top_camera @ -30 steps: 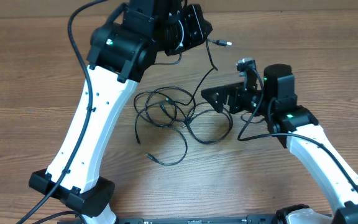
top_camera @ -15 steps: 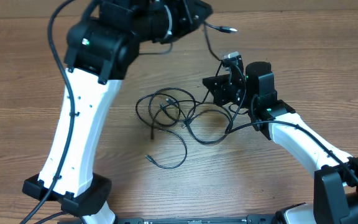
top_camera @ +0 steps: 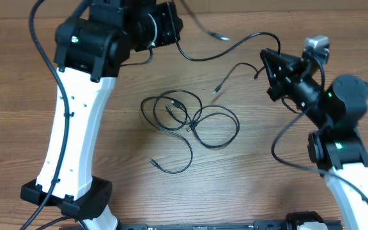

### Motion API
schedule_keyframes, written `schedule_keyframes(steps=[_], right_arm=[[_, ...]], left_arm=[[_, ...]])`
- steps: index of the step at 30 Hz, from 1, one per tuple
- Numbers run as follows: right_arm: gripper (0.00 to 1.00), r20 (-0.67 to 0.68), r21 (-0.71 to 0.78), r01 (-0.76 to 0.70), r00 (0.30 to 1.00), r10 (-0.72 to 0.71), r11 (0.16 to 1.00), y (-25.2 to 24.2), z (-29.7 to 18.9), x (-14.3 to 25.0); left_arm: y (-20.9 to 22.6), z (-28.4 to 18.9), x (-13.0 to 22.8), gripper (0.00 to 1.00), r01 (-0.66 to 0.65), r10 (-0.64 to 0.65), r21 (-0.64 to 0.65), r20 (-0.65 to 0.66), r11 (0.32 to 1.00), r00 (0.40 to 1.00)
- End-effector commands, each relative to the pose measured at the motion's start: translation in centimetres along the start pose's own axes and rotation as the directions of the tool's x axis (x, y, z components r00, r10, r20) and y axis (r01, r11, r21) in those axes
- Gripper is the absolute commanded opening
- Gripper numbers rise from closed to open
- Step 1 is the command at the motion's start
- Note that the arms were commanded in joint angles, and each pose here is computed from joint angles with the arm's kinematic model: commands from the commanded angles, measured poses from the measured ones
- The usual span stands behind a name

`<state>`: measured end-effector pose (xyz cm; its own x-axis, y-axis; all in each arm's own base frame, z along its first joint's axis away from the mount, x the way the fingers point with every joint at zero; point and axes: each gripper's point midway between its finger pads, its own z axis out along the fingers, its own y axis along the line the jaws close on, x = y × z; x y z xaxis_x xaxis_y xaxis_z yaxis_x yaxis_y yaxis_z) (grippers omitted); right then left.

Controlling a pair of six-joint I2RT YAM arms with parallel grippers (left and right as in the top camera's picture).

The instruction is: Untangle cables

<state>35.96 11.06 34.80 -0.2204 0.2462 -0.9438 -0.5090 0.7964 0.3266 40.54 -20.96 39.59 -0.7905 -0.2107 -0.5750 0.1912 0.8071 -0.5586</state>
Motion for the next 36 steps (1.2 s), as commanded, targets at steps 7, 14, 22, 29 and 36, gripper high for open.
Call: schedule_keyframes(steps=[7,14,22,29,36], right_arm=[[0.04,-0.185,-0.118,-0.173,0.971,0.15,0.978,3.1,-1.6,3.3],[0.04,-0.22,-0.046,-0.487,0.856,0.467,0.872,3.0,-1.6,3.5],[0.06,-0.244,0.039,-0.681,0.703,0.667,0.732,2.2,-0.8,4.7],[0.08,-0.225,0.146,-0.843,0.481,0.847,0.517,1.2,-0.2,5.9],[0.22,-0.197,0.184,-0.91,0.337,0.921,0.372,1.0,0.0,6.0]], left_arm=[[-2.5,7.0,5.7,0.04,-0.504,0.526,0.153,-0.174,0.85,0.833],[-3.2,8.7,11.3,0.04,-0.554,0.682,0.42,-0.269,0.719,0.68],[-6.2,6.8,12.7,0.04,-0.426,0.656,0.592,-0.245,0.684,0.713],[-5.8,6.5,13.4,0.04,-0.422,0.667,0.599,-0.267,0.68,0.695],[-5.7,6.3,13.6,0.04,-0.415,0.665,0.599,-0.279,0.684,0.693]])
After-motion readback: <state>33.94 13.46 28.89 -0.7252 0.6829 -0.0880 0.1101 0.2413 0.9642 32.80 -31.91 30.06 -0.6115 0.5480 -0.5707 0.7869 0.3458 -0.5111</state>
